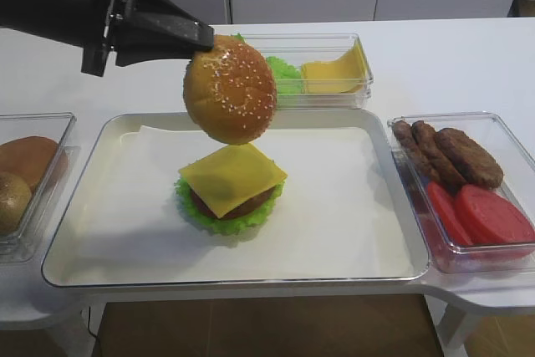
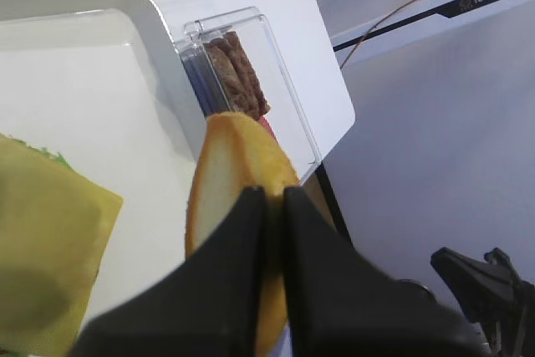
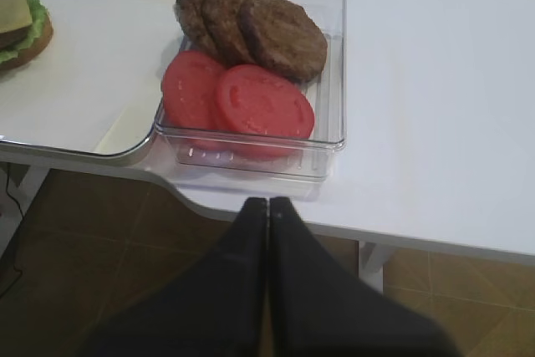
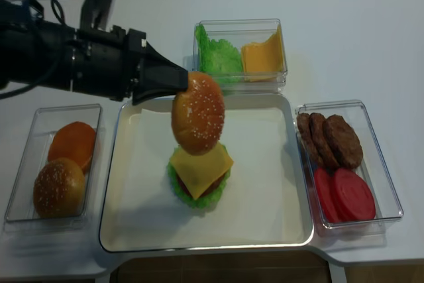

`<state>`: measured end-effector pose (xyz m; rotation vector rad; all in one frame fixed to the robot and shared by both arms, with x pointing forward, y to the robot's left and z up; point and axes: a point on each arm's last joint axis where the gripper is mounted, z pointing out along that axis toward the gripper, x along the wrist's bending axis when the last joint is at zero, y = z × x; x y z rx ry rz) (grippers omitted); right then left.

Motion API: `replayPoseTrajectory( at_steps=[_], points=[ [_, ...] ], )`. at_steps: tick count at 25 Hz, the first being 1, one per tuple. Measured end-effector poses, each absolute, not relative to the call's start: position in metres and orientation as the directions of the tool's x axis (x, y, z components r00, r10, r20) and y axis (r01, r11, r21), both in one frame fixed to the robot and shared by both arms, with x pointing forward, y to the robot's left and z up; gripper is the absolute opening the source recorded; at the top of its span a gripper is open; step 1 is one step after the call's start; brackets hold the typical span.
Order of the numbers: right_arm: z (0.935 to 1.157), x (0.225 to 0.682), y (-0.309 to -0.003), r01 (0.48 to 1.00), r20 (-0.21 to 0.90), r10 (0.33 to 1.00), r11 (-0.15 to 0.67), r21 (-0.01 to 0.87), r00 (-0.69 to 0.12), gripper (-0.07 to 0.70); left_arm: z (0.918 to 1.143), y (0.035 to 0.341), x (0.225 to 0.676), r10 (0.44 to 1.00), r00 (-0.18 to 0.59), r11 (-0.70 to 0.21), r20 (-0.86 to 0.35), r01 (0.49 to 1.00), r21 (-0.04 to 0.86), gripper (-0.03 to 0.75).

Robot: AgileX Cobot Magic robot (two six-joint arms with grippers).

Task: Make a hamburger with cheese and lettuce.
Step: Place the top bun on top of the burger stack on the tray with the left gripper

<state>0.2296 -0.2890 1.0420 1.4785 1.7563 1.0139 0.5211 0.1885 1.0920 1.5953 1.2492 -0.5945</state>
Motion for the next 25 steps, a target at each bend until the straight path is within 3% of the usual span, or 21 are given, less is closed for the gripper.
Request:
replayPoseTrajectory(
  at_steps=[9, 18, 21, 25],
  points=[
    [1.042, 0.230, -0.289, 0.506, 0.017, 0.984, 0.078, 0.859, -0.180, -0.004, 1.063, 0.173, 0.538, 0.404, 0.258, 0.016, -0.877, 0.957, 0.289, 0.028],
    [1.042, 0.230, -0.289, 0.506, 0.017, 0.984, 0.078, 0.859, -0.180, -0.004, 1.059, 0.173, 0.539, 0.386, 0.238, 0.015, -0.891, 0.964, 0.264, 0.028],
    [1.042, 0.230, -0.289, 0.506, 0.017, 0.984, 0.078, 0.859, -0.180, -0.004, 1.050, 0.180, 0.537, 0.387, 0.193, 0.043, -0.902, 0.973, 0.226, 0.028],
    [1.042, 0.230, -0.289, 0.506, 0.017, 0.984, 0.078, 0.859, -0.180, -0.004, 1.039, 0.188, 0.535, 0.350, 0.146, 0.104, -0.925, 0.976, 0.193, 0.028]
  ],
)
